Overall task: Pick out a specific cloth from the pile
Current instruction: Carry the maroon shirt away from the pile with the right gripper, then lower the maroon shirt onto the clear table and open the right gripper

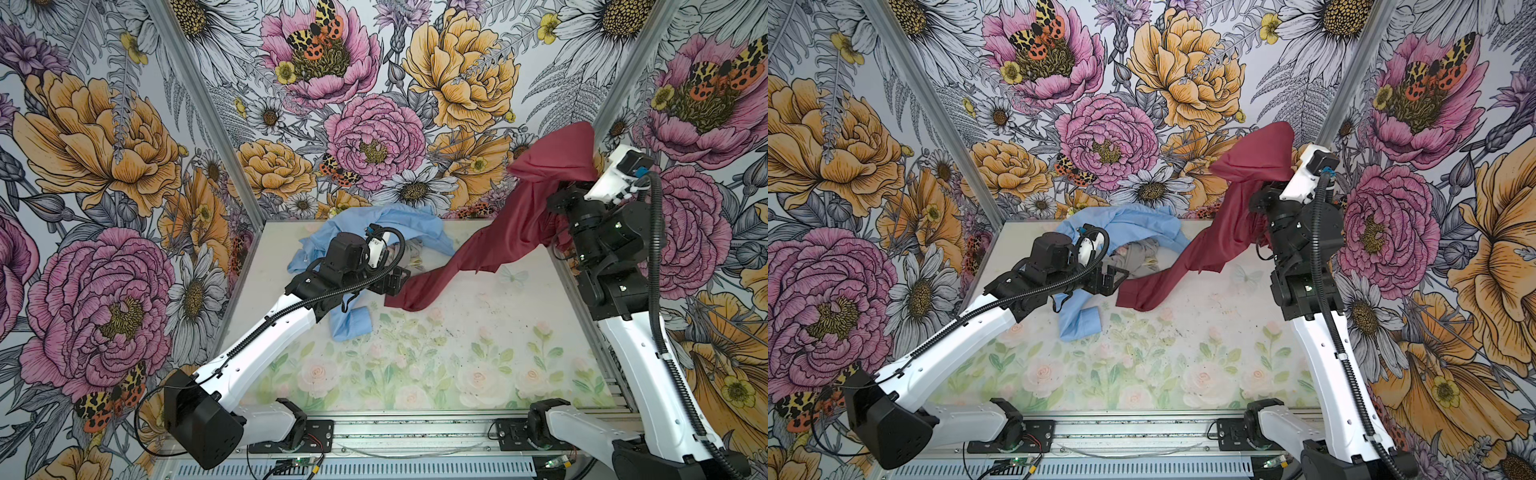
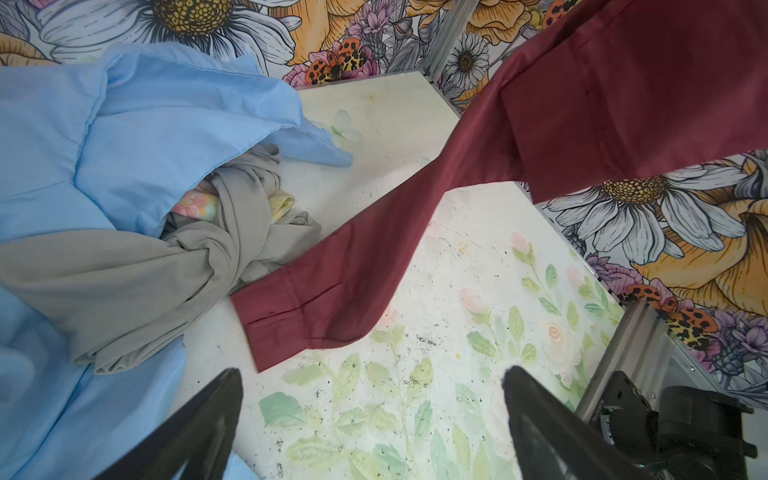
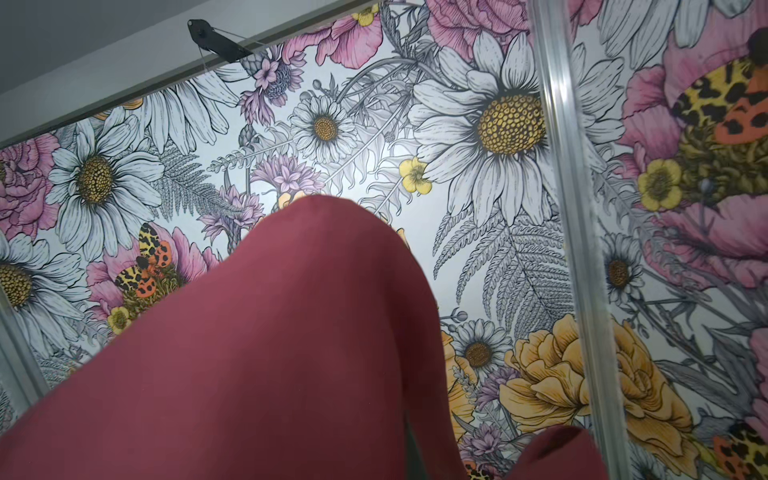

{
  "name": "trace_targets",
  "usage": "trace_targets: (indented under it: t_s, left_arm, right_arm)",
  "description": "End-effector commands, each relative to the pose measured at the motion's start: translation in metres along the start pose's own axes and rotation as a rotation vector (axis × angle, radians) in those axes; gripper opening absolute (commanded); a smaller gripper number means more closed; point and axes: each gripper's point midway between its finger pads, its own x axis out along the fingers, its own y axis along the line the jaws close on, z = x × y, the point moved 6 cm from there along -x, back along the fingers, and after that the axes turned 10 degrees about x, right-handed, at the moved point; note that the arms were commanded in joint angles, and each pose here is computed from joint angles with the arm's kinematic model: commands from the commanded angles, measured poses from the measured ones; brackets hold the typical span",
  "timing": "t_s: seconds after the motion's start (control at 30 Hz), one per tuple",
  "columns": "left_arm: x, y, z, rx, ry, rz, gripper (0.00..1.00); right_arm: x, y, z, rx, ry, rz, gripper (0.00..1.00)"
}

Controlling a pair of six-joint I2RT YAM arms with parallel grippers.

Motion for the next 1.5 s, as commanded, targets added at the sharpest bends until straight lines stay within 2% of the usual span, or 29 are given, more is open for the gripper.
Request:
trace_targets:
  t_s: [0.0,0.33,0.63,0.77,1.03,1.27,1.47]
  left_arm:
    - [0.003,0.004,-0.006,0.011,0.018,0.009,0.99]
    - [0.003,0.006,0.009,-0.001,-0.004,0.025,0.99]
    - [0.012,0.008,0.017,0.008,0.003,0.033,0.98]
    - [0.014,0.012,0.016,0.008,0.009,0.035,0.98]
    - [0.025,0.021,0.001,-0.007,0.059,0.032,0.97]
    - [0.031,0.023,-0.007,-0.03,0.079,0.011,0.96]
    - [0.032,0.024,-0.011,-0.037,0.083,0.014,0.96]
  right_arm:
    - [0.01,-0.005,0.013,0.01,0.011,0.018,0.0]
    - [0.057,-0.035,0.029,0.034,0.045,0.007,0.0]
    - [0.097,-0.061,0.042,0.021,0.025,-0.019,0.0]
    - [0.105,-0.071,0.033,0.045,0.053,-0.028,0.0]
    - [0.084,-0.103,-0.036,0.071,0.218,-0.124,0.0]
    - [0.023,-0.117,-0.095,0.104,0.334,-0.227,0.0]
    - [-0.027,-0.138,-0.178,0.147,0.52,-0.337,0.0]
